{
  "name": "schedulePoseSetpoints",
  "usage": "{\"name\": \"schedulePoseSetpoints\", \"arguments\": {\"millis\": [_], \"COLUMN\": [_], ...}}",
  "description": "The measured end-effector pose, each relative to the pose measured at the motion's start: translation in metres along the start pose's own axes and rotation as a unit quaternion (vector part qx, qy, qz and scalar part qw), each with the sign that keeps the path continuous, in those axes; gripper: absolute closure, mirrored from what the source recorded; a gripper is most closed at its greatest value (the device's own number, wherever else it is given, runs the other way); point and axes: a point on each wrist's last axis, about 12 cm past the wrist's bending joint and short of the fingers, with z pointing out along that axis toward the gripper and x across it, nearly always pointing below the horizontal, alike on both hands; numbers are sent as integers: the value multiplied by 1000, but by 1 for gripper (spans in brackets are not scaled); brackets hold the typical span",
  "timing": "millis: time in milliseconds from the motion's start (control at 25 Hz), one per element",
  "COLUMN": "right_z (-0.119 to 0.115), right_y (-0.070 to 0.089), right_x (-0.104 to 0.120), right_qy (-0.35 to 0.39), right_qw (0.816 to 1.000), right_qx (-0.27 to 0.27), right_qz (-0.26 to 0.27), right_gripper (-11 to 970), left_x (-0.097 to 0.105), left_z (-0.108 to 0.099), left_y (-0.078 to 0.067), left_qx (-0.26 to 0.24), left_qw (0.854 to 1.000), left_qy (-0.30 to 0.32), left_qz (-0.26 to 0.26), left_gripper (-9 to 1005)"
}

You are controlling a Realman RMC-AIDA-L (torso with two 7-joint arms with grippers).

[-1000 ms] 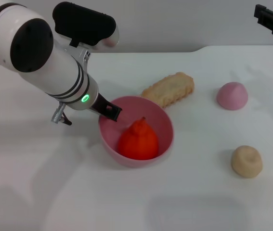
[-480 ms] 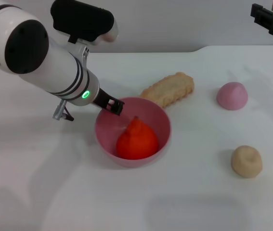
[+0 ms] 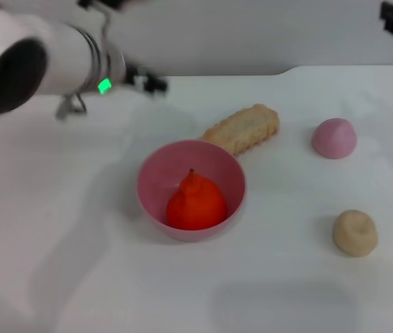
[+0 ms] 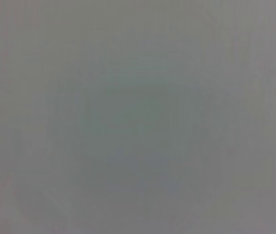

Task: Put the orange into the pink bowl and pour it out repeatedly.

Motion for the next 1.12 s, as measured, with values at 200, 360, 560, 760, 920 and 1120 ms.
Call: {"name": "schedulePoseSetpoints", "arguments": {"millis": [200, 360, 560, 760, 920, 1120], "right_z": [-5, -3, 10, 18, 19, 16], "right_y": [-22, -35, -41, -42, -44, -59], "right_x": [13, 39, 66, 66, 58, 61], "right_qy": [-36, -34, -8, -8, -23, -34], "right_qw": [997, 991, 988, 987, 986, 980], "right_qx": [61, 118, 147, 159, 166, 168], "right_qz": [-11, -54, -37, -29, -11, 105], "right_gripper": [460, 460, 460, 460, 461, 461], "left_x": [9, 38, 81, 106, 108, 111], "left_z": [-20, -21, -4, 5, 5, 12], "left_y": [18, 34, 53, 64, 64, 63], "left_qx": [-45, -52, -57, -63, -63, -60], "left_qw": [983, 959, 947, 940, 938, 943], "left_qy": [-180, -277, -297, -304, -309, -290], "left_qz": [7, -35, -105, -143, -146, -154], "left_gripper": [243, 182, 182, 181, 181, 182]}}
